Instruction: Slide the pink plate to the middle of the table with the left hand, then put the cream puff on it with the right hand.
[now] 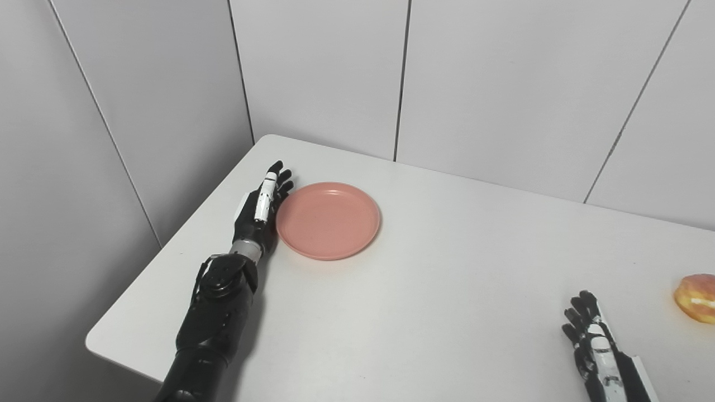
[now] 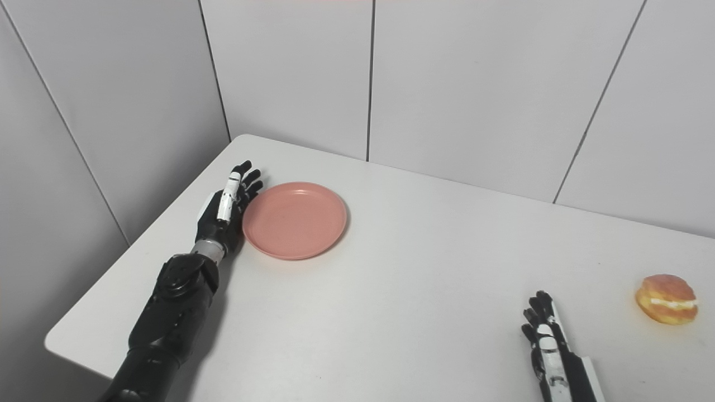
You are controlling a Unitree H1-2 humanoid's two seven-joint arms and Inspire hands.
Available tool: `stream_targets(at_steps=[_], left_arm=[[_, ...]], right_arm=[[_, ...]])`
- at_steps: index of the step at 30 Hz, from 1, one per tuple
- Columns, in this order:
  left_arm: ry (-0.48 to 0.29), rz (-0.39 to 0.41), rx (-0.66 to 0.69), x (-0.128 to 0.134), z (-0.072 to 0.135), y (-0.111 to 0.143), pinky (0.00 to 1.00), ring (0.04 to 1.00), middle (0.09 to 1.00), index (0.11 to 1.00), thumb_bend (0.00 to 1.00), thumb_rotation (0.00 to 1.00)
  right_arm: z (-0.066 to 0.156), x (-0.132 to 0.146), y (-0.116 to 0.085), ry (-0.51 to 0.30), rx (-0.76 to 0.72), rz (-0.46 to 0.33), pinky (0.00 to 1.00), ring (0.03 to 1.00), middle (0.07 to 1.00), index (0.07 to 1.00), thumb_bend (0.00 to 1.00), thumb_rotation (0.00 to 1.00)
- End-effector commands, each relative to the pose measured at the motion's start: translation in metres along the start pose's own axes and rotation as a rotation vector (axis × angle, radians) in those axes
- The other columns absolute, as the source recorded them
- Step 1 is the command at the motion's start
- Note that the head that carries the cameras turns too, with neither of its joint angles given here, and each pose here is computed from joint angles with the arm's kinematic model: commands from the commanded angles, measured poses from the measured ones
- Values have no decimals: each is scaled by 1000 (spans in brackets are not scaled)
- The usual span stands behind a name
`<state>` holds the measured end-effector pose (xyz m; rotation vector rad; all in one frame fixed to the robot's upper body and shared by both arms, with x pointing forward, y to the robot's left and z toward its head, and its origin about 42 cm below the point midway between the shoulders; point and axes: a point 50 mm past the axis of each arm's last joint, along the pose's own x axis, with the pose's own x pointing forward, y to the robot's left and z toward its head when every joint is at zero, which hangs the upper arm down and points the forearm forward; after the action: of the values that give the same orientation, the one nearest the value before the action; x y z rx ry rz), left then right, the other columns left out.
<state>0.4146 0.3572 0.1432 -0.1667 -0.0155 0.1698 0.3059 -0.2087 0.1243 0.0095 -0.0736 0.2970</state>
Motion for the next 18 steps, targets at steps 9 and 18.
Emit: stream_targets(at_steps=[9,18], left_arm=[[115,-115,-35,-10,-25,-41,979,965,966,959,351,1000],[106,-129,-36,-12,-28,-56,970,945,951,944,393,1000]], right_arm=[[1,5,3,-11,-18,3,1000,1000,1000,1000,145,1000],[2,5,5,-3,-18,3,1000,1000,1000,1000,138,1000]])
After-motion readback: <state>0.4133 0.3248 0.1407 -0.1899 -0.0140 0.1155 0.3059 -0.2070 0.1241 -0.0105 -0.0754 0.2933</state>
